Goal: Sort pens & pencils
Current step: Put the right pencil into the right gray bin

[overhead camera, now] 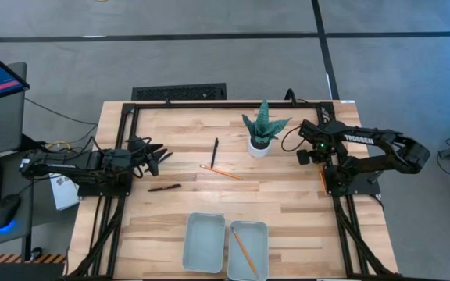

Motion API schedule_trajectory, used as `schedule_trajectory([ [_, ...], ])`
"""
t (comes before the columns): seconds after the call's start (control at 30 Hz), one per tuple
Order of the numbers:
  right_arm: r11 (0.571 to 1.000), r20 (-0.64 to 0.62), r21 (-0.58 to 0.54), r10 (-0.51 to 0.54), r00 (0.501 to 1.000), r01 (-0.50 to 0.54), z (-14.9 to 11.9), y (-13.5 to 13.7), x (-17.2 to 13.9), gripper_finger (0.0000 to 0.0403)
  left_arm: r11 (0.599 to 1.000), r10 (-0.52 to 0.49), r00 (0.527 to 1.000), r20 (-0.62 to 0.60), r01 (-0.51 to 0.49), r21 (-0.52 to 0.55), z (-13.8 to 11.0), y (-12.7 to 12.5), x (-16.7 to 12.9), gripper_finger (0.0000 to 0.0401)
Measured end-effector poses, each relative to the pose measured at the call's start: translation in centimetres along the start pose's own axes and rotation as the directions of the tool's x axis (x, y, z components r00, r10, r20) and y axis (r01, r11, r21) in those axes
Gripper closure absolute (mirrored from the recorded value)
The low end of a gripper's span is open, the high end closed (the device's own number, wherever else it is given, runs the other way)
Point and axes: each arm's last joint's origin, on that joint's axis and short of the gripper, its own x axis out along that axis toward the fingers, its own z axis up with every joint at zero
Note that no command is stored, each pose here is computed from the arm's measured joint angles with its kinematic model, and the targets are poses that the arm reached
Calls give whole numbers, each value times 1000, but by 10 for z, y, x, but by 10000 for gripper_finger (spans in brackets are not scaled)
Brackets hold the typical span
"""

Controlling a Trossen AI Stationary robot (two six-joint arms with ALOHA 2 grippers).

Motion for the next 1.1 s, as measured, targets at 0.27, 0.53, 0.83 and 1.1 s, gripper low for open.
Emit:
schedule_trajectory([
  [0.27,1000,0,0,0,1000,0,0,0,0,356,1000,0,1000,0,0,0,0,0,0,268],
  [0.53,1000,0,-1,0,1000,0,0,0,0,356,1000,0,1000,0,0,1,0,0,0,268],
  [0.83,1000,16,-28,15,1000,-15,4,3,-8,356,1000,1,1000,0,-1,1,0,0,0,268],
  [1.1,998,19,-40,44,999,-44,8,7,-20,356,1000,2,1000,-4,-2,6,0,0,0,268],
])
